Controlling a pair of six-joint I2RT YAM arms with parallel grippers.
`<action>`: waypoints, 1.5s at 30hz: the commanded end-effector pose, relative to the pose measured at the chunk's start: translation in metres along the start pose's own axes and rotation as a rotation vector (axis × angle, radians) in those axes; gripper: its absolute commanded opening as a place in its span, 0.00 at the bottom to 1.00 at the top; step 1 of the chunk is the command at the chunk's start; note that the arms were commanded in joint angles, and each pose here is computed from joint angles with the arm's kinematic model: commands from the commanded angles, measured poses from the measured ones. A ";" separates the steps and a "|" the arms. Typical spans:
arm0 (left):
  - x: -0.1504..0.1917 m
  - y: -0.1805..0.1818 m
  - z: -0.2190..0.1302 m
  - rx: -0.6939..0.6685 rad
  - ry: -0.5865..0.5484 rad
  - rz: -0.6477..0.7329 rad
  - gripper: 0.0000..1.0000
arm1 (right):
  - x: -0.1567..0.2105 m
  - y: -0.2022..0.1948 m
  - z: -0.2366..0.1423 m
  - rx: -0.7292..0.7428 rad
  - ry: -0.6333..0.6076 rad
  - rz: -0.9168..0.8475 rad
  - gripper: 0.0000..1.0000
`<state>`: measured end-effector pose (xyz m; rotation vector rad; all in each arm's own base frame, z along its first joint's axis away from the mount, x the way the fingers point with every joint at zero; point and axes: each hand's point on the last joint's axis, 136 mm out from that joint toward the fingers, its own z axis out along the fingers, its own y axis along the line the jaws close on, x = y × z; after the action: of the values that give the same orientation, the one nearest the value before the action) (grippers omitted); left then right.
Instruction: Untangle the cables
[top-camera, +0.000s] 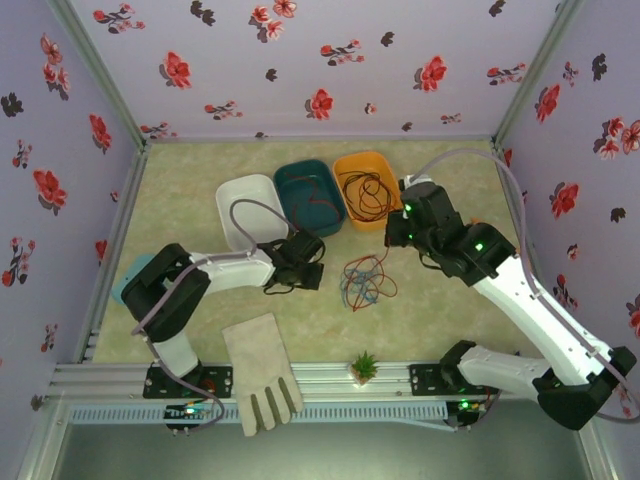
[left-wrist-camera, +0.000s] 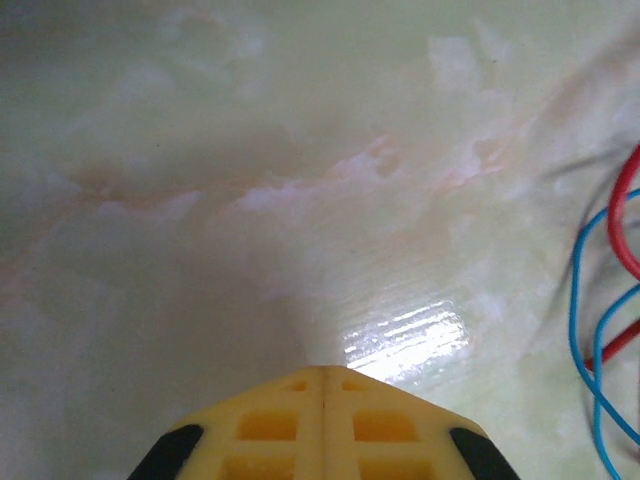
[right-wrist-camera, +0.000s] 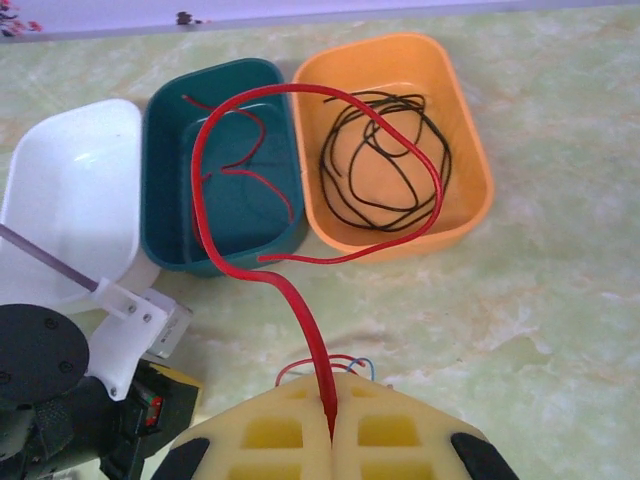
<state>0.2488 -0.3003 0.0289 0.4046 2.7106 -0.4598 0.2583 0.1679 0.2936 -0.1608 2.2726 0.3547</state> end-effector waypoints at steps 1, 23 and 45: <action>-0.014 -0.007 -0.019 0.038 -0.063 0.011 0.11 | -0.022 0.023 -0.014 -0.129 -0.084 -0.038 0.05; -0.121 -0.023 -0.122 0.242 -0.536 0.116 0.94 | -0.041 0.070 -0.019 -0.348 -0.109 -0.071 0.04; -0.072 -0.073 -0.027 0.446 -0.284 0.160 0.51 | -0.089 0.084 -0.058 -0.401 -0.239 -0.090 0.04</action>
<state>0.2817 -0.3640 0.0995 0.5991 2.2701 -0.9737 0.2566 0.2360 0.3882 -0.3974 2.0012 0.7671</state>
